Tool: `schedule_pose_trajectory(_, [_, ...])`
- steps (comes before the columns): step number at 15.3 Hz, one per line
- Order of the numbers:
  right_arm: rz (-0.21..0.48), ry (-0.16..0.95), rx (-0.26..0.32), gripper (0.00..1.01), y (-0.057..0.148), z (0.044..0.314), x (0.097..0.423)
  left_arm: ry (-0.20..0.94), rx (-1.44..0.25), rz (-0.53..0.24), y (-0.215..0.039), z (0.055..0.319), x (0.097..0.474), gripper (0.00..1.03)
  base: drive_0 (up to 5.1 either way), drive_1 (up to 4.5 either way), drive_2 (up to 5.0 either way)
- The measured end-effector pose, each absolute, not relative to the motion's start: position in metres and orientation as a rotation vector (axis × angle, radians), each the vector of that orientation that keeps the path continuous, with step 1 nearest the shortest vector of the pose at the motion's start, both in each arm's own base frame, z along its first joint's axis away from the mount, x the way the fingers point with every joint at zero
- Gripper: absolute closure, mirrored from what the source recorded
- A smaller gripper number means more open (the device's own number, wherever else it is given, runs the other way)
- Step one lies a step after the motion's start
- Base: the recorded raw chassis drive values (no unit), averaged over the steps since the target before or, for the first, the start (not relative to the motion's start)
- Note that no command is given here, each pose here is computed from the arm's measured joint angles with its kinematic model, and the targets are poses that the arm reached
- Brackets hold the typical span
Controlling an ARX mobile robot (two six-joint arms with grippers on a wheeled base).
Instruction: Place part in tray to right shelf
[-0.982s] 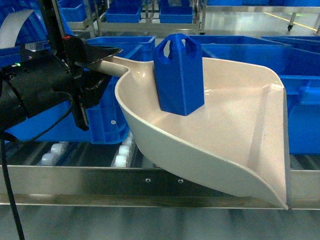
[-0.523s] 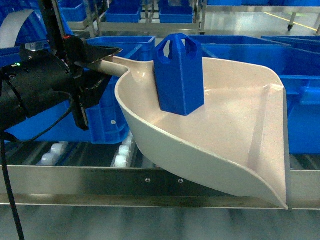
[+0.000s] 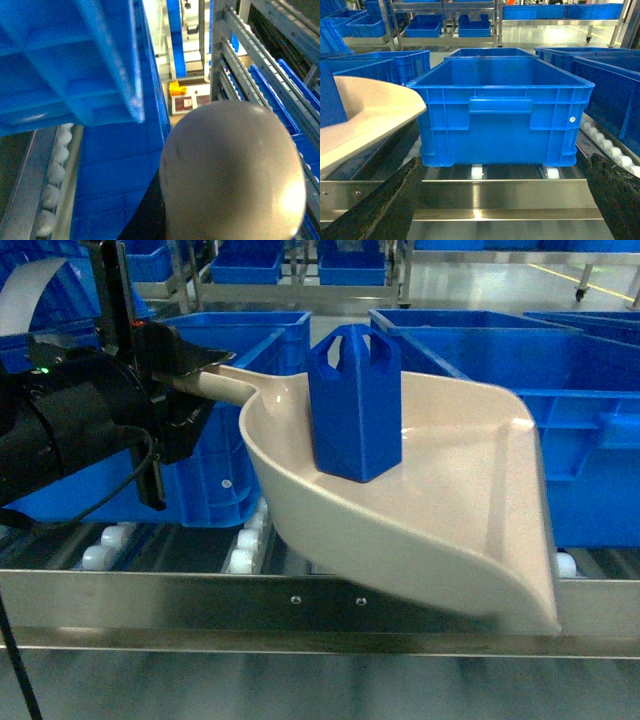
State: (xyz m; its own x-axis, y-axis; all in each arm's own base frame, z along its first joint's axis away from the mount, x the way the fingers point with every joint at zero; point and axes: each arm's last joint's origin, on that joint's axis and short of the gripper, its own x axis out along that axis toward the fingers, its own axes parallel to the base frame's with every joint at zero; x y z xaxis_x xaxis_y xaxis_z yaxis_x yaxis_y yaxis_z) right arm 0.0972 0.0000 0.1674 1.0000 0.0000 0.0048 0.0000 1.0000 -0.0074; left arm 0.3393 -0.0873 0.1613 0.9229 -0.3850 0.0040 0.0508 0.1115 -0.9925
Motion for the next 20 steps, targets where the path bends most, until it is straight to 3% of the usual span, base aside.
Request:
schedule_pose_trajectory(2, [-0.001,-0.005,-0.007,0.03,0.0,0.167,0.097,0.096,-1.312,-0.326,-0.089,0.185,0.332,0.88,0.0,0.0,0.0])
schedule_pose_trajectory(5, [0.0,-0.005,-0.007,0.03,0.0,0.167,0.097,0.019,-1.305,-0.356,-0.082,0.192,0.331,0.88,0.0,0.0,0.0])
schedule_pose_trajectory(8, [0.0,-0.005,-0.007,0.03,0.0,0.167,0.097,-0.071,-1.315,-0.446,-0.077,0.226,0.324,0.88,0.0,0.0,0.0])
schedule_pose_trajectory(9, [0.0,-0.005,-0.007,0.03,0.0,0.167,0.097,-0.135,-1.329,-0.42,-0.069,0.241,0.327,0.88,0.0,0.0,0.0])
schedule_pose_trajectory(10, [0.0,-0.005,-0.007,0.03,0.0,0.167,0.097,-0.181,-1.344,-0.366,-0.06,0.252,0.331,0.88,0.0,0.0,0.0])
schedule_pose_trajectory(14, [0.0,-0.005,-0.007,0.03,0.0,0.167,0.097,-0.363,-1.338,0.04,-0.002,0.284,0.349,0.88,0.0,0.0,0.0])
schedule_pose_trajectory(16, [0.0,-0.005,-0.007,0.03,0.0,0.167,0.097,-0.423,-1.206,0.407,0.022,0.289,0.355,0.88,0.0,0.0,0.0])
schedule_pose_trajectory(18, [0.0,-0.005,-0.007,0.03,0.0,0.167,0.097,-0.51,-1.045,0.561,0.027,0.299,0.356,0.88,0.0,0.0,0.0])
schedule_pose_trajectory(20, [0.0,-0.004,-0.007,0.03,0.0,0.167,0.097,-0.575,-0.893,0.621,0.023,0.321,0.356,0.88,0.0,0.0,0.0])
